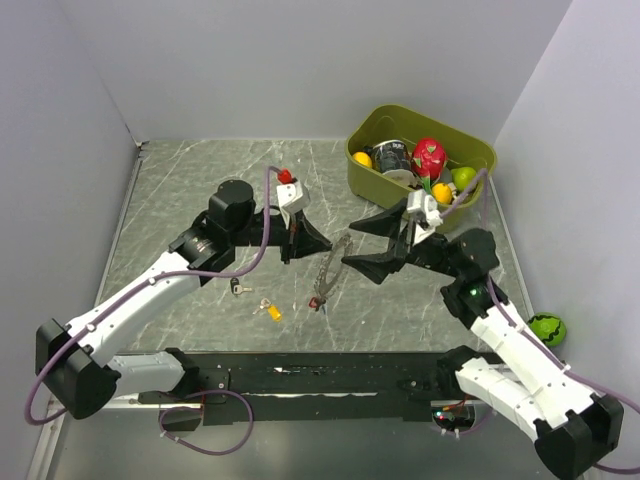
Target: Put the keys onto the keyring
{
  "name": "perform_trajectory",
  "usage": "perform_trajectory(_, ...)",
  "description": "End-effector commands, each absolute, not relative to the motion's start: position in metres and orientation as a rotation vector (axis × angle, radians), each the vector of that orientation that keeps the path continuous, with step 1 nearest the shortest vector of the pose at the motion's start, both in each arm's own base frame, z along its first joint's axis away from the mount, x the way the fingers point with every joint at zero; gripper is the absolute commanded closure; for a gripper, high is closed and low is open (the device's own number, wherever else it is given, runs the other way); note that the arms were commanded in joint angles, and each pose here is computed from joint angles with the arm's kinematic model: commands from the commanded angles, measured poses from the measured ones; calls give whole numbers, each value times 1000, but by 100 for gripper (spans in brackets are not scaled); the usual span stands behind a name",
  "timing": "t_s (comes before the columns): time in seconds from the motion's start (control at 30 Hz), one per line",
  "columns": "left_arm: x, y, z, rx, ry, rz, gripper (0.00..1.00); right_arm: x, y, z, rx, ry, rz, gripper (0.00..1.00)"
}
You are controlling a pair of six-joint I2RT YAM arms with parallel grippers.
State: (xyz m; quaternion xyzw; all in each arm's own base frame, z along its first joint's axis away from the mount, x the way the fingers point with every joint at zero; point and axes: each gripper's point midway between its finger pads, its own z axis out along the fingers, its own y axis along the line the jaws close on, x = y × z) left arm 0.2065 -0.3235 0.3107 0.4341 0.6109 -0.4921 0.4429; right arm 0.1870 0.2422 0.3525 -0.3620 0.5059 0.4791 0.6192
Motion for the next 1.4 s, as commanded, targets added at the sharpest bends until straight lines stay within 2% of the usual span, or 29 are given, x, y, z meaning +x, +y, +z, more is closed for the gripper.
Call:
perform_trajectory(0.0,196,-316,333,1158,1444,-1079,99,170,251,355,-1061,1134,1128,22)
perform_trajectory(0.27,186,-317,331,1201,1434,-1061,99,180,257,335,-1162,1211,1122,50)
perform_trajectory(0.8,175,-320,340,1215,1387,-1089,99,189,265,317,-1171,1266,1184,53)
perform_trajectory(0.9,174,-322,340,1218,1382,-1094,99,189,267,316,-1171,1268,1214,57)
perform_trajectory(1.1,173,-325,341,1218,1379,-1100,99,186,272,316,-1192,1261,1249,72)
perform_trajectory(1.13,174,-325,340,1217,1380,-1099,99,186,272,315,-1193,1271,1254,79)
perform_trajectory(1.2,173,-326,342,1216,1374,-1103,99,187,273,312,-1196,1292,1262,87)
perform_trajectory(1.23,172,-326,342,1217,1369,-1105,99,187,274,312,-1198,1295,1264,97)
perform_trajectory(1.37,173,-326,345,1194,1367,-1097,99,188,274,311,-1190,1298,1265,100)
